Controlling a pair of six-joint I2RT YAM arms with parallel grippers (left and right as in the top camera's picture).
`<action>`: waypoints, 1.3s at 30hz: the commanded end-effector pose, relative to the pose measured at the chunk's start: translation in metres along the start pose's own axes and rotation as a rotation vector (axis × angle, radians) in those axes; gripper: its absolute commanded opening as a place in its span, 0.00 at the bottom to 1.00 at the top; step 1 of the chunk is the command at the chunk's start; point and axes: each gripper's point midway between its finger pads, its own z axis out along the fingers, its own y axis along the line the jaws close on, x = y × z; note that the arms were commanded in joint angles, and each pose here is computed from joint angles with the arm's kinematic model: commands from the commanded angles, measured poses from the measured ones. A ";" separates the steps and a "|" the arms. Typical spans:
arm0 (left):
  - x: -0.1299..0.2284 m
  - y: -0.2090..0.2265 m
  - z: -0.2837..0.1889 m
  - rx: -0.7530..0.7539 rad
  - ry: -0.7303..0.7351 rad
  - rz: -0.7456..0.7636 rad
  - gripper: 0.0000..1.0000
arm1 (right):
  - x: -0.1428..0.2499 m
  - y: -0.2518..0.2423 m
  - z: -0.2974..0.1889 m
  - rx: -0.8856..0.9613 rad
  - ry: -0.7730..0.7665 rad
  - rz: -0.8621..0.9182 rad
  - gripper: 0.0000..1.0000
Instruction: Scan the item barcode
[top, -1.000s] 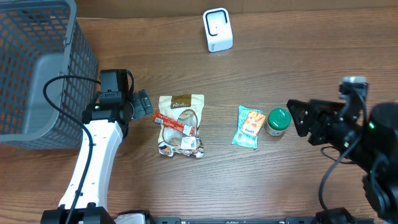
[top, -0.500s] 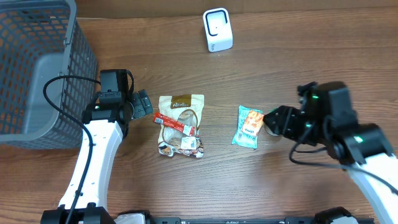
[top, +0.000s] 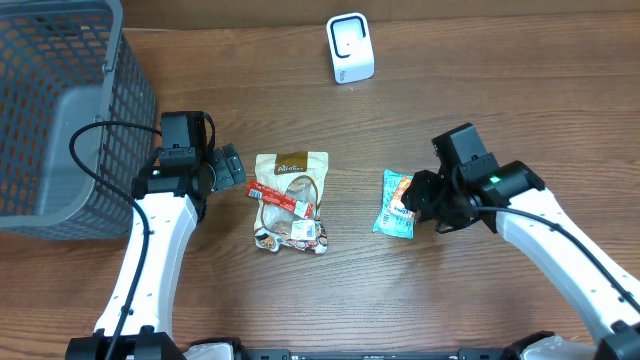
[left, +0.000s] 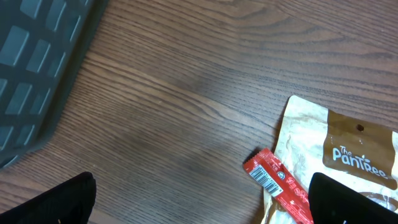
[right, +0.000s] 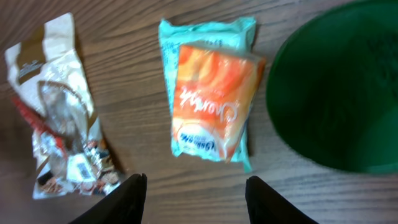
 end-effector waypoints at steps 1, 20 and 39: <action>-0.005 0.001 -0.002 -0.009 -0.013 0.002 1.00 | -0.004 -0.007 0.012 0.041 -0.008 0.021 0.54; -0.005 0.001 -0.002 -0.009 -0.013 0.002 1.00 | -0.007 -0.022 0.031 0.092 -0.032 0.018 0.46; -0.005 0.001 -0.002 -0.009 -0.013 0.002 1.00 | -0.006 -0.030 0.049 0.071 -0.066 0.007 0.38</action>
